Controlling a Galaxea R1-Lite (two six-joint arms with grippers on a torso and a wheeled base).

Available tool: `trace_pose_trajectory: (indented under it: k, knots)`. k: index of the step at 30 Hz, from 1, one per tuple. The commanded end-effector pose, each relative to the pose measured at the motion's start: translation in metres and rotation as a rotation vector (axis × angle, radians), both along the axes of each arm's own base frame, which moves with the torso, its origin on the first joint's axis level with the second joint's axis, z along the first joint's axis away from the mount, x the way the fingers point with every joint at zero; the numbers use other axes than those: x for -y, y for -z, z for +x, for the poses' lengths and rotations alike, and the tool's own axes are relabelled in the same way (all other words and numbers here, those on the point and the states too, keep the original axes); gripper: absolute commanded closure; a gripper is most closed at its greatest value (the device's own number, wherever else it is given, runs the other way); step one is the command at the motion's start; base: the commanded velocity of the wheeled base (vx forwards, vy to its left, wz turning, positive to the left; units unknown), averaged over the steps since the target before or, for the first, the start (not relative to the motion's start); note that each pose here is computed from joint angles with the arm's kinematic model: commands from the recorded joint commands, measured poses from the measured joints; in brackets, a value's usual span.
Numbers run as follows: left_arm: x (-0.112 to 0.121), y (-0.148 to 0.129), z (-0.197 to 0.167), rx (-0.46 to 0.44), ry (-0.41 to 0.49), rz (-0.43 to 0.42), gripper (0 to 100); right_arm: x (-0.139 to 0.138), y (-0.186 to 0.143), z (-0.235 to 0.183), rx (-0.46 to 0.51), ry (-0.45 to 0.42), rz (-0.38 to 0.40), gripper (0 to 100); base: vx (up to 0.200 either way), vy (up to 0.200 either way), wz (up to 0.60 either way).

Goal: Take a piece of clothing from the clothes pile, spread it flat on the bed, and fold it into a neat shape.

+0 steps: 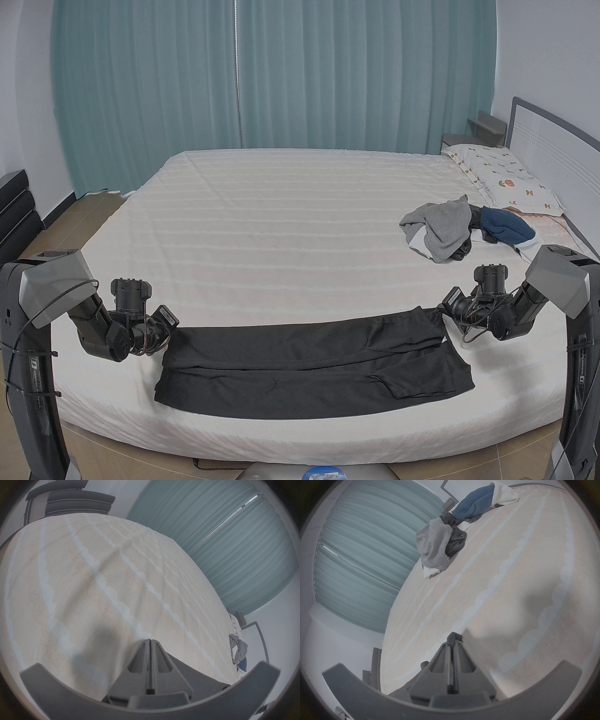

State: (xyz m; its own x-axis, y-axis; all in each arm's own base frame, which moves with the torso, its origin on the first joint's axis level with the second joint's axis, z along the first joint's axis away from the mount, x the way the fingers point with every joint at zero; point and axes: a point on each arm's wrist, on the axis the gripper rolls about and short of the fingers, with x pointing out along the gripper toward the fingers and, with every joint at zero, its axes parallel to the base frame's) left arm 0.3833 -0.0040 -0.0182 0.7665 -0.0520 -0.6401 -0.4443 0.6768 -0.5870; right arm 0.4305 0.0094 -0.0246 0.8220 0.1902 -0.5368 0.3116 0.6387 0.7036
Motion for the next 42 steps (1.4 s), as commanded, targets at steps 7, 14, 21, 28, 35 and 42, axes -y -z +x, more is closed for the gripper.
trace_pose_trajectory:
  k: [7, 14, 21, 28, 35, 42]
  knots:
    - [0.0, -0.001, 0.0, -0.001, 0.0, -0.004, 0, -0.001, 0.0, -0.002, 0.037, -0.004, 0.002, 0, 0.0, 0.0, 0.0]
    - [-0.004, -0.002, -0.003, -0.005, -0.009, -0.024, 0, 0.007, -0.03, -0.031, 0.109, -0.053, -0.006, 0, 0.0, 0.0, 0.0]
    - [-0.009, -0.008, -0.004, 0.006, -0.034, -0.081, 0, -0.006, -0.062, -0.045, 0.189, -0.256, -0.093, 0, 0.0, 0.0, 0.0]
    - [-0.009, -0.008, -0.005, 0.004, -0.034, -0.082, 0, -0.032, -0.054, -0.034, 0.139, -0.413, -0.153, 0, 0.0, 0.0, 0.0]
    - [-0.009, -0.007, -0.005, 0.003, -0.033, -0.081, 0, -0.034, -0.027, -0.025, 0.1, -0.45, -0.19, 0, 0.0, 0.0, 0.0]
    - [-0.009, -0.007, -0.005, 0.001, -0.033, -0.08, 0, -0.031, -0.016, -0.024, 0.08, -0.463, -0.177, 0, 0.0, 0.0, 0.0]
